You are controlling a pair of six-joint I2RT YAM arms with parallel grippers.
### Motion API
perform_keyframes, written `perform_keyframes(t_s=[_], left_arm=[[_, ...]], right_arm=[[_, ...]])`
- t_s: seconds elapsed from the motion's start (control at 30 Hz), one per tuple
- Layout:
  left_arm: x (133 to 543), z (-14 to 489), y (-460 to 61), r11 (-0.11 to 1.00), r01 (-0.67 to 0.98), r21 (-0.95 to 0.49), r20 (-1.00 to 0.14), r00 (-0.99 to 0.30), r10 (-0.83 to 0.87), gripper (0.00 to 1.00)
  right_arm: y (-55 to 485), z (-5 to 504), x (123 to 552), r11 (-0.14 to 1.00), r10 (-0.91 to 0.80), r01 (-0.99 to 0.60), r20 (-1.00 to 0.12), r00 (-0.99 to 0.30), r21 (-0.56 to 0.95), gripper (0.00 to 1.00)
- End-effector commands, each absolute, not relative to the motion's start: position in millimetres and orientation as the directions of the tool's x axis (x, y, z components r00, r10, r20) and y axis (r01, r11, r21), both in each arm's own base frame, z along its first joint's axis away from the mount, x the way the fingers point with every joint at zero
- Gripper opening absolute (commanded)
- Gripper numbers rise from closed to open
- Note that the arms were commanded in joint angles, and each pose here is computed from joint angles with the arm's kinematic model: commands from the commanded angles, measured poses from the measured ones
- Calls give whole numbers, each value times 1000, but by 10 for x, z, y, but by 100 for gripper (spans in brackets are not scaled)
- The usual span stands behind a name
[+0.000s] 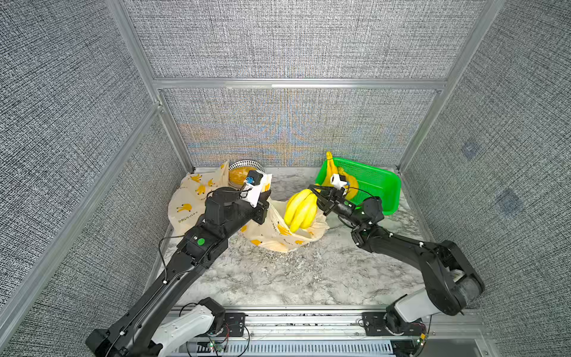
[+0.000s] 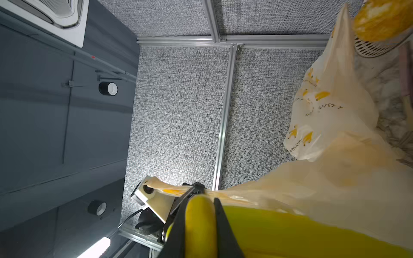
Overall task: Place the banana into a plastic bag & tie a knot
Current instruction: Place the banana into the plastic bag.
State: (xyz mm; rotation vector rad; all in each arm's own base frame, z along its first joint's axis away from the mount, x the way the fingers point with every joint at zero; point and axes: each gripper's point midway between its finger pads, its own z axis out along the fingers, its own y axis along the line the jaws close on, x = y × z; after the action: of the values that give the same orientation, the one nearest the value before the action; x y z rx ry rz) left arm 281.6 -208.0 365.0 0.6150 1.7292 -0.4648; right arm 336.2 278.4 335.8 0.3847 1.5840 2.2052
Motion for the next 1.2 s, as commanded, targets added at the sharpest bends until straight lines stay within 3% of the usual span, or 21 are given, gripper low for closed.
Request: perform_keyframes(t_s=[0.0, 0.1, 0.33, 0.47, 0.77, 0.8, 0.87, 0.97, 1.17], left_arm=[[2796, 3767, -2158, 755, 656, -8, -979, -160, 129, 0], [2800, 3828, -2254, 727, 686, -31, -979, -167, 115, 0], [2797, 4064, -2360, 692, 719, -71, -986, -154, 59, 0], [2726, 4159, -2419, 652, 750, -108, -987, -157, 18, 0], [2795, 4098, -2498, 640, 751, -160, -981, -196, -16, 0], [2828, 4069, -2483, 655, 738, -159, -979, -201, -12, 0], [2908, 4003, -2429, 697, 700, -154, -976, -217, 2, 0], [2971, 3945, -2364, 735, 662, -144, -973, -229, 15, 0], [2954, 3915, -2340, 741, 659, -130, -972, -231, 35, 0]], right_arm=[[2751, 3499, 3349, -279, 488, -224, -62, -870, 934, 0], [2922, 3512, 3373, -178, 489, -260, -144, -860, 949, 0], [3168, 3316, 3445, 283, 525, -339, -441, -728, 897, 0], [3184, 3205, 3510, 470, 491, -346, -566, -662, 812, 0], [3708, 3003, 3470, 692, 247, -426, -746, -619, 583, 0], [3751, 3000, 3441, 705, 219, -441, -762, -610, 555, 5], [3801, 3078, 3366, 729, 159, -478, -801, -578, 490, 37], [3776, 3225, 3265, 732, 109, -531, -844, -526, 426, 65], [3611, 3583, 3093, 702, 32, -626, -894, -448, 339, 87]])
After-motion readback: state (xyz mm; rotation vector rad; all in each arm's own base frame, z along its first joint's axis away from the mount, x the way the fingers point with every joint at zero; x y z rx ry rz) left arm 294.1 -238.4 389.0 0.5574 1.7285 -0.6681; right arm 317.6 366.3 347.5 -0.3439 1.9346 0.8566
